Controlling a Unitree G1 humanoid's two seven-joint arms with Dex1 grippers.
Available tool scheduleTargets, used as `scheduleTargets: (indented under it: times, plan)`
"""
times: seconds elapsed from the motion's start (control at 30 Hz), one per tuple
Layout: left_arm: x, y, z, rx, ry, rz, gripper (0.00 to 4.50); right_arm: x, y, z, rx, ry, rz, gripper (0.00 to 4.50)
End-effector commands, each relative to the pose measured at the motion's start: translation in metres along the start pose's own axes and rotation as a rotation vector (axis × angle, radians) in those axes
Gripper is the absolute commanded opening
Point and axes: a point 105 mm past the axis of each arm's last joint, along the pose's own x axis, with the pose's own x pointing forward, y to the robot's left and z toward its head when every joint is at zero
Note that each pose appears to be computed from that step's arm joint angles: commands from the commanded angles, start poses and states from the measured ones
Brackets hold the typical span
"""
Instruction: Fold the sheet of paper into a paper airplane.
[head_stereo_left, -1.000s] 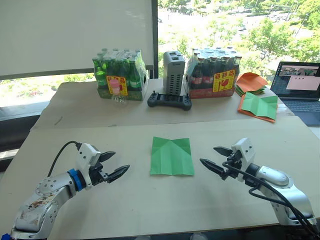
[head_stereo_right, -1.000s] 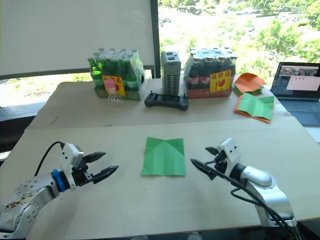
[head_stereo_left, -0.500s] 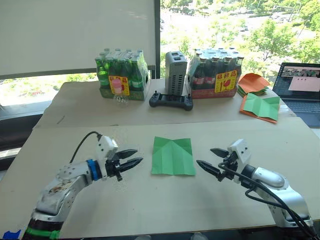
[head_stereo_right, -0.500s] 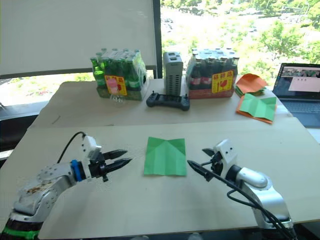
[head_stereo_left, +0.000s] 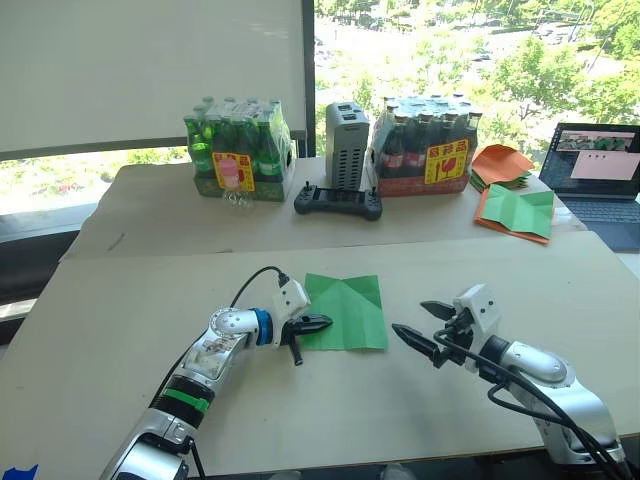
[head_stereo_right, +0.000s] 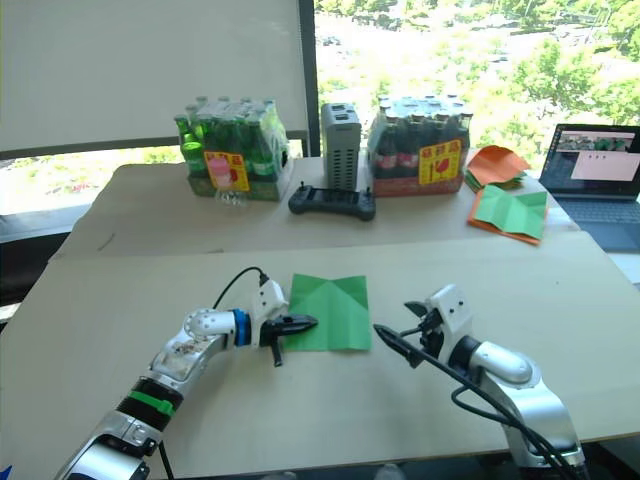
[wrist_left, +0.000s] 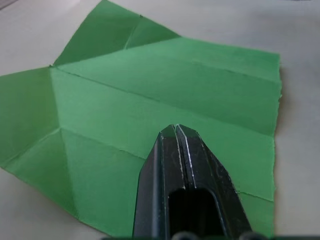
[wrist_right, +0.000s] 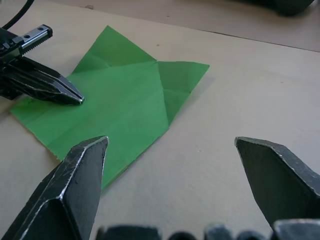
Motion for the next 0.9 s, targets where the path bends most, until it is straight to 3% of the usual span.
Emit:
scheduleTargets:
  times: [0.03, 0.2, 0.37, 0.63, 0.73, 0.9]
  plan:
    - [-0.005, -0.003, -0.019, 0.009, 0.085, -0.008, 0.02, -0.001, 0.006, 0.013, -0.035, -0.031, 0.011, 4.5]
    - [-0.007, -0.008, -0.021, 0.006, 0.102, -0.011, 0.02, -0.002, 0.016, 0.011, -0.028, -0.008, 0.049, 4.5]
    - [-0.005, -0.013, -0.022, 0.013, 0.115, -0.016, 0.0, -0.006, 0.024, 0.007, 0.002, 0.027, 0.096, 3.0]
    - [-0.004, -0.016, -0.024, 0.007, 0.128, -0.025, 0.0, -0.01, 0.067, -0.006, 0.065, 0.119, 0.283, 0.16]
    - [-0.004, -0.017, -0.024, 0.007, 0.129, -0.027, 0.0, -0.008, 0.078, -0.022, 0.093, 0.202, 0.294, 0.05]
    - [-0.004, -0.018, -0.026, 0.007, 0.134, -0.034, 0.0, 0.006, 0.06, -0.044, 0.053, 0.253, 0.108, 0.05]
